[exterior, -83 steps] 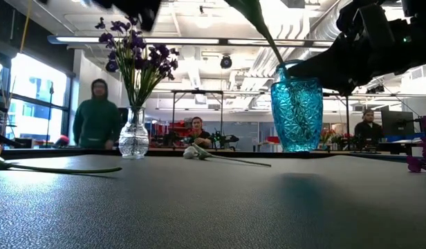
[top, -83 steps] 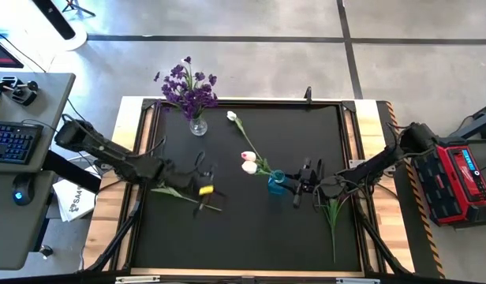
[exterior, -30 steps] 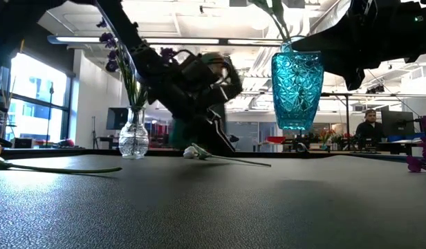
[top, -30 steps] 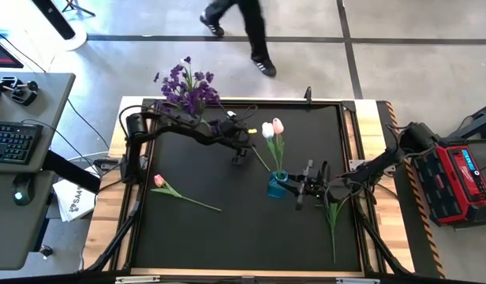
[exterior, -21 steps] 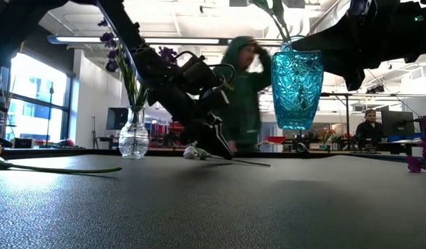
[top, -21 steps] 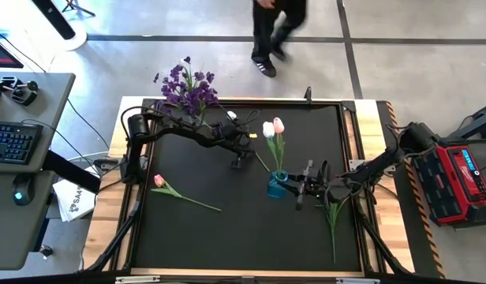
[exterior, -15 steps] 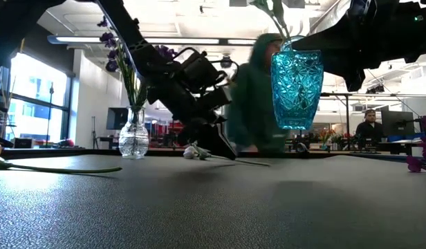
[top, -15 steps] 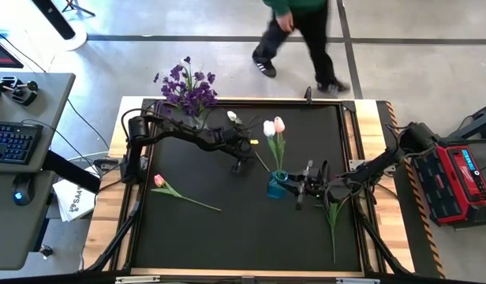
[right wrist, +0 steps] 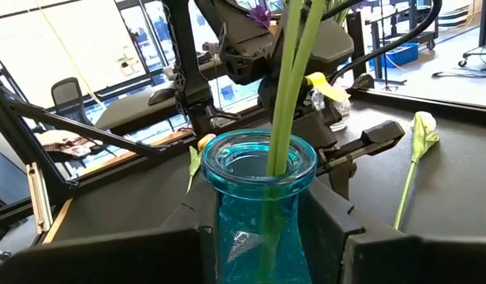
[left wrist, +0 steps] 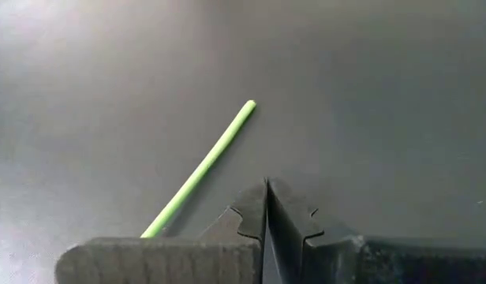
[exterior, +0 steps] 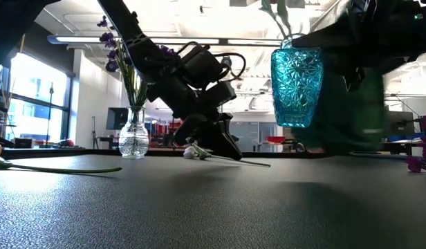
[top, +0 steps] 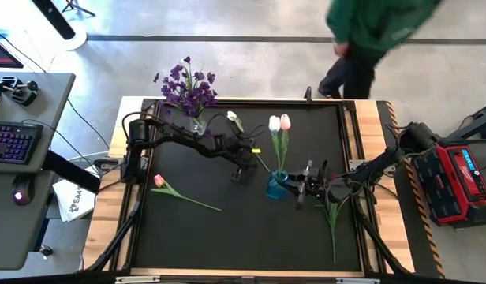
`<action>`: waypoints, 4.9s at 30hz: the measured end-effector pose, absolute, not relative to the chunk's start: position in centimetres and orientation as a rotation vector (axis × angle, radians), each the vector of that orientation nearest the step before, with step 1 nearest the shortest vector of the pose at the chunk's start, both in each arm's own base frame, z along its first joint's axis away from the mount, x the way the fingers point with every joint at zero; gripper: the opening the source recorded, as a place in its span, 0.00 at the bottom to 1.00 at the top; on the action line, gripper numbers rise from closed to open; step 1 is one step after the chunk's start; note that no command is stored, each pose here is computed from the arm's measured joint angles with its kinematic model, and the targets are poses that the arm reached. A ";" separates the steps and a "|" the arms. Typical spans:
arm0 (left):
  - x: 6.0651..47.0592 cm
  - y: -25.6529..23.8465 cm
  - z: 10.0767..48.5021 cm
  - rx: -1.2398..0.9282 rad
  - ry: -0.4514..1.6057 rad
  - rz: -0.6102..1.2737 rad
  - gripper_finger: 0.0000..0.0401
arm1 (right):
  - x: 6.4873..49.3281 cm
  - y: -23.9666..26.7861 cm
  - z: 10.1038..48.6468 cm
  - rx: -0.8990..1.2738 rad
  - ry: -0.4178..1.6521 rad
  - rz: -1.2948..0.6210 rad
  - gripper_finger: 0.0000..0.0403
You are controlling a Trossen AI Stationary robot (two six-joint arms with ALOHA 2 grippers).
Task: Sort flowers into vase by color
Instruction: Adjust the transparent blue vase, then put the white flower into the transparent blue vase
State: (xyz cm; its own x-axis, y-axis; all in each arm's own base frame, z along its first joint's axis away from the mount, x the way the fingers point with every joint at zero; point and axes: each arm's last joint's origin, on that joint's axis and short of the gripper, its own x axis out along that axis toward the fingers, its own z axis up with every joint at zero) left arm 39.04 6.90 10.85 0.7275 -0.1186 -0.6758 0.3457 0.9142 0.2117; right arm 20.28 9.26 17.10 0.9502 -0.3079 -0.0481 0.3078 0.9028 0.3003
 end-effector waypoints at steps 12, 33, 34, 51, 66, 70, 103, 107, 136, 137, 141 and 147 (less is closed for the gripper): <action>34.1 6.4 12.6 0.369 0.535 -0.234 0.00 | 19.7 10.2 17.1 0.301 -0.002 -0.316 0.21; 32.9 4.8 14.9 0.234 0.299 -0.241 0.01 | 19.2 10.9 17.4 0.270 -0.018 -0.326 0.21; 33.1 5.1 15.1 0.231 0.300 -0.213 0.02 | 19.2 10.9 17.4 0.270 -0.017 -0.319 0.21; 38.6 11.4 14.6 0.248 0.665 -0.156 0.39 | 18.0 12.7 17.0 0.180 0.027 -0.242 0.21; 40.2 11.6 12.4 0.333 0.883 -0.177 0.37 | 16.8 13.7 13.0 0.049 0.087 -0.515 0.21; 40.2 11.6 12.4 0.338 0.880 -0.178 0.33 | 16.8 13.7 11.6 0.070 0.109 -0.522 0.21; 40.9 9.1 11.0 0.398 0.900 -0.253 0.01 | 16.1 15.0 13.5 0.030 0.106 -0.353 0.62; 41.1 8.1 10.9 0.406 0.896 -0.278 0.00 | 15.8 15.1 13.8 0.027 0.091 -0.375 0.62; 37.4 -2.9 15.7 0.166 1.159 -0.198 0.00 | 13.6 19.1 19.8 -0.007 0.002 -0.257 0.62; 37.3 -3.6 15.5 0.156 1.155 -0.201 0.00 | 13.6 19.5 20.2 -0.023 0.003 -0.247 0.62; 37.8 -6.2 15.2 0.095 1.030 -0.202 0.00 | 13.4 20.9 21.5 -0.076 0.015 -0.214 0.62; 38.9 -8.2 15.3 0.028 0.877 -0.255 0.10 | 13.5 21.9 22.4 -0.074 0.032 -0.199 0.62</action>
State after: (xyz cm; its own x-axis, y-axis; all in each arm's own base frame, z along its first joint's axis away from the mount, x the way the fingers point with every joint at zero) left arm 38.91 -8.18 15.31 0.6116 -0.2094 -0.7630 0.2320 0.9694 -0.0800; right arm 13.49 21.94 22.35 0.9798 -0.1985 -0.0242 0.1961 0.9776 -0.0766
